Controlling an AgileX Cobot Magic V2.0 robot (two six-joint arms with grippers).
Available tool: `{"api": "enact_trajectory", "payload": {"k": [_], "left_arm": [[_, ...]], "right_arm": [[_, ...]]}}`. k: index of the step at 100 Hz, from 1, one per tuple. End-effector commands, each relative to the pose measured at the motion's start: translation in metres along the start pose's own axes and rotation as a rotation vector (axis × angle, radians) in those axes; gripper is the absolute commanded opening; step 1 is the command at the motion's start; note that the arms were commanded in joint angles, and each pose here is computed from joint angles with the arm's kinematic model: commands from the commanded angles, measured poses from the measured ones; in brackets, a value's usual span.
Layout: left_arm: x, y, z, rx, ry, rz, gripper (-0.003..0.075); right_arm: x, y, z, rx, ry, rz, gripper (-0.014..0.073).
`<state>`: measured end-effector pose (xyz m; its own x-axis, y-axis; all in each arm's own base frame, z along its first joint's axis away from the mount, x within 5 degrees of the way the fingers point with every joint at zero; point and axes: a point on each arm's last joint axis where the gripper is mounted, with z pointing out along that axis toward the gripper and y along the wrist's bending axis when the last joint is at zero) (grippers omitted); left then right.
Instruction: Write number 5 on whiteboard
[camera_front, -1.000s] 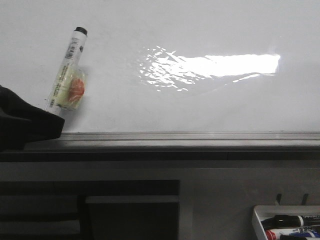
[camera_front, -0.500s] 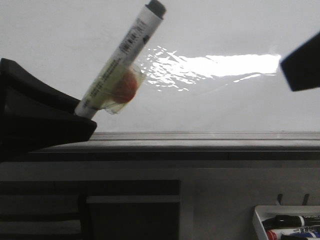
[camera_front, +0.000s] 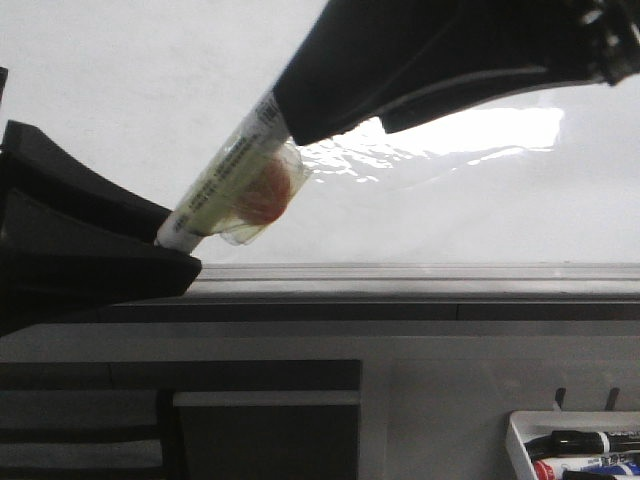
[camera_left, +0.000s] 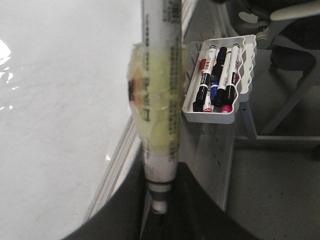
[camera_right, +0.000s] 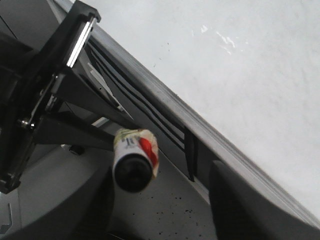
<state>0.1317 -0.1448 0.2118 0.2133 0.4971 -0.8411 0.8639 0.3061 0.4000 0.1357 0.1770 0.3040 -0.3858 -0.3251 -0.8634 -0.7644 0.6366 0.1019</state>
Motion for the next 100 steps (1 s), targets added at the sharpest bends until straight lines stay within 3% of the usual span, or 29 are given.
{"api": "enact_trajectory", "payload": {"k": [1,18,39,60,65,75,82,100], "left_arm": [[-0.016,0.006,-0.002,-0.023,-0.098,-0.010,-0.0020],[-0.016,0.006,-0.002,-0.023,-0.098,-0.010,-0.0020],[-0.016,0.006,-0.002,-0.021,-0.104,-0.008,-0.0020],[-0.016,0.006,-0.002,-0.020,-0.104,-0.006,0.0011],[-0.017,0.006,-0.003,-0.023,-0.107,-0.006,0.0080],[-0.018,0.009,-0.005,-0.050,-0.108,-0.073,0.0309],[-0.020,0.011,-0.010,-0.081,-0.106,-0.123,0.0420],[-0.029,0.016,-0.037,-0.188,-0.104,-0.108,0.0398]], "right_arm": [[-0.026,0.005,-0.003,-0.021,-0.146,0.009,0.0375],[-0.031,0.005,0.006,-0.023,-0.147,0.026,0.0243],[-0.027,0.005,0.017,-0.027,-0.103,0.064,-0.0067],[-0.027,0.005,0.018,-0.028,-0.101,0.071,-0.0064],[-0.027,0.005,0.018,-0.028,-0.101,0.071,-0.0064],[-0.027,0.005,0.018,-0.028,-0.104,0.071,-0.0064],[-0.027,0.005,0.018,-0.028,-0.108,0.071,-0.0064],[-0.025,0.004,0.019,-0.025,-0.082,0.071,-0.0063]]}}
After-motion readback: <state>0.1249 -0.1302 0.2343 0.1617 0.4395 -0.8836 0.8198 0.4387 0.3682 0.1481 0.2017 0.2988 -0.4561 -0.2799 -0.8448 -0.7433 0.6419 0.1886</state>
